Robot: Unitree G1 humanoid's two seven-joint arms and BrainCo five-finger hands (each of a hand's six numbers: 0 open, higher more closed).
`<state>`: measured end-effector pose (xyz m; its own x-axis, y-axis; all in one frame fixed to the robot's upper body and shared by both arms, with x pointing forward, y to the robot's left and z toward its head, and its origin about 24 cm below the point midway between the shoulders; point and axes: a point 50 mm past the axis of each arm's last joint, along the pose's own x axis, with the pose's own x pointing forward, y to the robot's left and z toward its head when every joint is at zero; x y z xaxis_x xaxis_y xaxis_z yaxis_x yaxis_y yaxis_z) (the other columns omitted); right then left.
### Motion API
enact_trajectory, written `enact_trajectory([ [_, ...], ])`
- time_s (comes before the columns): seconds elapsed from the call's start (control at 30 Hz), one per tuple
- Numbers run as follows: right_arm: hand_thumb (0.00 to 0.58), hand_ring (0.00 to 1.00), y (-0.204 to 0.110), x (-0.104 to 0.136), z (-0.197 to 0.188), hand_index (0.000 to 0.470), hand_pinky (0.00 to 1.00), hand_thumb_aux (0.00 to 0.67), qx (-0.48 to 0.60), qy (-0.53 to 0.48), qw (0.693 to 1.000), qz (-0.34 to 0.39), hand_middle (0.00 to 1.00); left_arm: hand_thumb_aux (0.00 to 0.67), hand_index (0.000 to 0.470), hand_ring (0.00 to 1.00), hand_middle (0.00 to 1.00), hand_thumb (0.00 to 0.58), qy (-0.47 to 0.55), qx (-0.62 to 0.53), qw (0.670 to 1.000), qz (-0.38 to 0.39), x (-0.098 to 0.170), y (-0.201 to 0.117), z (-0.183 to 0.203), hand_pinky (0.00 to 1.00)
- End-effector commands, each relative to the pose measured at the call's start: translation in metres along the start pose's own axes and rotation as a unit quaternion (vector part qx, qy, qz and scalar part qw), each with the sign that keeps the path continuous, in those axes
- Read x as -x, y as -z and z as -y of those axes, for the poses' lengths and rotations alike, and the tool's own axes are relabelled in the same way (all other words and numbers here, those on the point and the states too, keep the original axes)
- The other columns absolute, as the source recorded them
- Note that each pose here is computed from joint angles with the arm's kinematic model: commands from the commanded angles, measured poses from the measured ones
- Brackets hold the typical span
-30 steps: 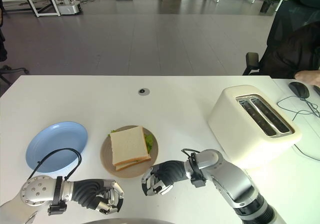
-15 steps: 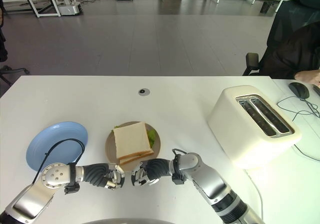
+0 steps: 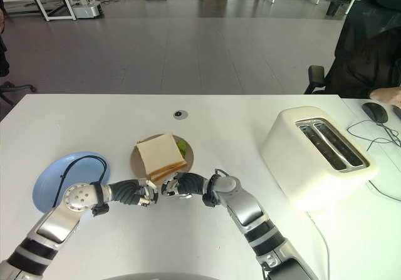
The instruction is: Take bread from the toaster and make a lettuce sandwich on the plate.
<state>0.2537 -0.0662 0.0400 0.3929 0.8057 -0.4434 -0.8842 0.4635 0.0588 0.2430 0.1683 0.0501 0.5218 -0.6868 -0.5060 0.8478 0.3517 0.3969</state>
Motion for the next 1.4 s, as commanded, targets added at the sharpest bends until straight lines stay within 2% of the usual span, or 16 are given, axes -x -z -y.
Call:
enact_trajectory([
  [0.03,0.58,1.0,0.012,0.001,0.005,0.47,1.0,0.67,-0.013,0.02,0.999,-0.028,1.0,0.67,0.47,1.0,1.0,0.58,-0.017,-0.021,1.0,-0.013,-0.006,0.007,-0.014,1.0],
  [0.2,0.58,1.0,0.007,-0.004,0.016,0.47,1.0,0.67,-0.013,0.044,0.999,-0.02,1.0,0.67,0.47,1.0,1.0,0.58,-0.026,-0.044,0.999,-0.006,-0.017,0.011,-0.026,1.0],
  [0.53,0.58,1.0,0.006,-0.039,0.053,0.47,1.0,0.67,-0.045,0.133,0.99,-0.024,1.0,0.67,0.47,1.0,1.0,0.58,-0.043,-0.04,0.998,0.016,-0.042,0.007,-0.041,1.0],
  [0.67,0.58,1.0,0.006,-0.045,0.06,0.47,1.0,0.67,-0.05,0.147,0.988,-0.024,1.0,0.67,0.47,1.0,1.0,0.58,-0.064,-0.048,0.997,0.02,-0.051,0.004,-0.055,1.0],
  [0.83,0.58,1.0,0.007,-0.046,0.062,0.47,1.0,0.67,-0.051,0.148,0.987,-0.022,1.0,0.67,0.47,1.0,1.0,0.58,-0.096,-0.054,0.994,0.017,-0.056,0.004,-0.078,1.0],
  [1.07,0.58,1.0,0.002,-0.047,0.061,0.47,1.0,0.67,-0.045,0.137,0.99,-0.012,1.0,0.67,0.47,1.0,1.0,0.58,-0.131,-0.061,0.989,0.014,-0.048,0.012,-0.091,1.0],
  [1.23,0.58,1.0,-0.027,-0.032,0.067,0.47,1.0,0.67,-0.032,0.138,0.989,0.04,1.0,0.67,0.47,1.0,1.0,0.58,-0.133,-0.046,0.986,0.089,-0.039,-0.003,-0.084,1.0],
  [1.27,0.579,1.0,-0.037,-0.026,0.068,0.452,1.0,0.644,-0.029,0.137,0.989,0.055,1.0,0.67,0.47,1.0,1.0,0.58,-0.132,-0.039,0.984,0.111,-0.035,-0.01,-0.081,1.0],
  [1.3,0.498,1.0,-0.05,-0.019,0.069,0.293,1.0,0.418,-0.025,0.137,0.988,0.074,1.0,0.67,0.47,0.55,0.55,0.58,-0.134,-0.025,0.981,0.136,-0.028,-0.019,-0.078,0.55],
  [1.33,0.005,1.0,-0.063,-0.012,0.069,0.002,1.0,0.003,-0.023,0.136,0.986,0.095,1.0,0.67,0.47,0.0,0.0,0.58,-0.141,-0.008,0.977,0.158,-0.02,-0.029,-0.077,0.0],
  [1.37,0.0,0.81,-0.081,-0.003,0.069,0.0,0.81,0.0,-0.019,0.139,0.982,0.127,0.81,0.641,0.45,0.0,0.0,0.579,-0.157,0.018,0.969,0.191,-0.008,-0.043,-0.078,0.0],
  [1.4,0.0,0.05,-0.099,0.007,0.068,0.0,0.05,0.0,-0.015,0.145,0.976,0.161,0.05,0.436,0.306,0.0,0.0,0.509,-0.188,0.05,0.955,0.225,0.006,-0.057,-0.082,0.0],
])
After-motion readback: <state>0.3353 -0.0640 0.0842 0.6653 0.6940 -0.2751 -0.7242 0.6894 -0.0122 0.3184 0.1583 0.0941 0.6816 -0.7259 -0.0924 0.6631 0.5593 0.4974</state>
